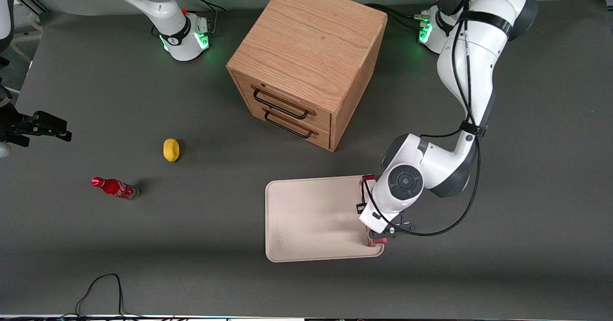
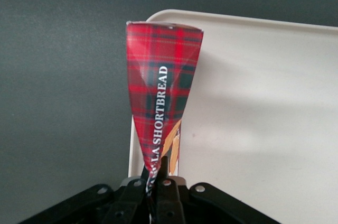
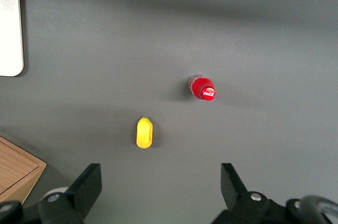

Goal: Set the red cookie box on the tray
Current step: 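Lower the box onto the tray's rim area and open the left gripper, then raise the left gripper away from the box on the tray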

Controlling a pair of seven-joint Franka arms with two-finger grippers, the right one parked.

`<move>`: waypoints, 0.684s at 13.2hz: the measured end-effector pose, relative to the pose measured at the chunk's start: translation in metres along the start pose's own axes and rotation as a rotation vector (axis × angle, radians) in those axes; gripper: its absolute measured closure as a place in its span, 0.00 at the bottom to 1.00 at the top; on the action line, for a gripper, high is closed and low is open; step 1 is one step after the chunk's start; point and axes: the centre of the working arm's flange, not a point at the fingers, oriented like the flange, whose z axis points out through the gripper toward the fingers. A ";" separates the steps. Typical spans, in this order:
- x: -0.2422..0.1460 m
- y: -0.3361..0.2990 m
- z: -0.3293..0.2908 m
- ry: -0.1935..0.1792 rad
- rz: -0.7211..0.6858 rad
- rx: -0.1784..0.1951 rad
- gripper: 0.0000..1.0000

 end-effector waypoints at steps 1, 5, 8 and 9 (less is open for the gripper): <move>0.000 0.000 0.000 0.002 0.000 -0.001 0.96; 0.001 0.000 -0.002 0.012 0.006 0.005 0.56; 0.001 -0.001 -0.013 0.011 0.006 0.013 0.20; 0.000 -0.004 -0.028 -0.011 0.003 0.037 0.10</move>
